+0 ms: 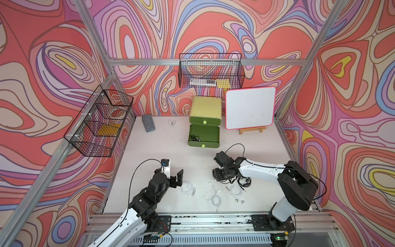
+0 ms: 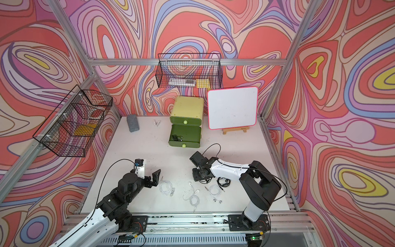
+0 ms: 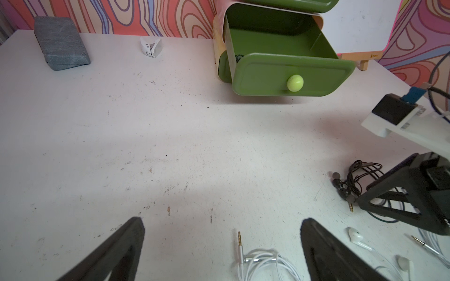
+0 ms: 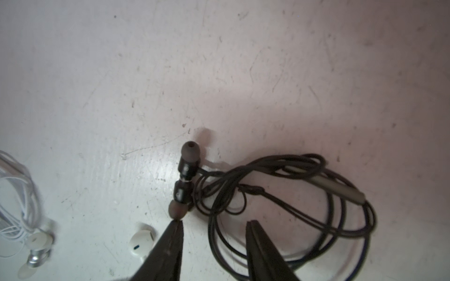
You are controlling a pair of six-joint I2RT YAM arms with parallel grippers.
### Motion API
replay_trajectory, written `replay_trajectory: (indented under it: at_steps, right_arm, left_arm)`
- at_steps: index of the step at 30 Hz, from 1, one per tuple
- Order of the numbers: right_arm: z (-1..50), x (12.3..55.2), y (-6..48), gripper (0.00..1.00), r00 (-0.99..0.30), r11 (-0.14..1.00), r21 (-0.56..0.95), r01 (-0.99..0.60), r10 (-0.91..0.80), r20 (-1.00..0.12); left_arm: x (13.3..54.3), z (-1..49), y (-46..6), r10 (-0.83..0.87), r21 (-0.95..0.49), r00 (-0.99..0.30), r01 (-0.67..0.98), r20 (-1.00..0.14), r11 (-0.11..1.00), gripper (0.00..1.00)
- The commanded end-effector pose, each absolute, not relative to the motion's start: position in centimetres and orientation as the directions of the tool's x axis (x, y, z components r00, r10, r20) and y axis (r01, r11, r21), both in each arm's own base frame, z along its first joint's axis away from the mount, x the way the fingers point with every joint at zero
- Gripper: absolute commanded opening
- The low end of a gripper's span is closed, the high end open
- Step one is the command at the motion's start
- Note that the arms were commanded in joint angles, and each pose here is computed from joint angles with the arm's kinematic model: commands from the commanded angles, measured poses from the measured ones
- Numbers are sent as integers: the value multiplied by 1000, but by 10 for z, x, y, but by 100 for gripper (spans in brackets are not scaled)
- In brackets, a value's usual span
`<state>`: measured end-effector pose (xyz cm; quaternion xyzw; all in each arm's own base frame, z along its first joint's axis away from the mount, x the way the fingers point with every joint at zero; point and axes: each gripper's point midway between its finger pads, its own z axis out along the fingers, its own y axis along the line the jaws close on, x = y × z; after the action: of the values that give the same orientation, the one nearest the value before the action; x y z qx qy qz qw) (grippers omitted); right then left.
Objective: Place the wired earphones into the drawer by color
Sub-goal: Pick up the wired earphones from the center of the board.
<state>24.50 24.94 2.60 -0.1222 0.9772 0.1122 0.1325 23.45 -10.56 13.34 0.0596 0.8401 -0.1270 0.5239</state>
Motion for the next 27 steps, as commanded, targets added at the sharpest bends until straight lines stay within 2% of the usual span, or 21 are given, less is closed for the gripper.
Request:
replay_trajectory:
  at_steps: [1,17,27]
  right_arm:
    - [25,247,248,43,-928,948,143,-285,-236,-287]
    - [16,243,246,35,-918,944,58,-326,-301,-260]
    - [11,239,241,17,-918,943,22,-333,-319,-237]
  left_arm:
    - [234,131,-103,-39,-150,-442,220,-896,964,99]
    - [234,131,-102,-41,-151,-441,217,-896,964,99]
    - [234,131,-102,-41,-151,-442,217,-896,964,99]
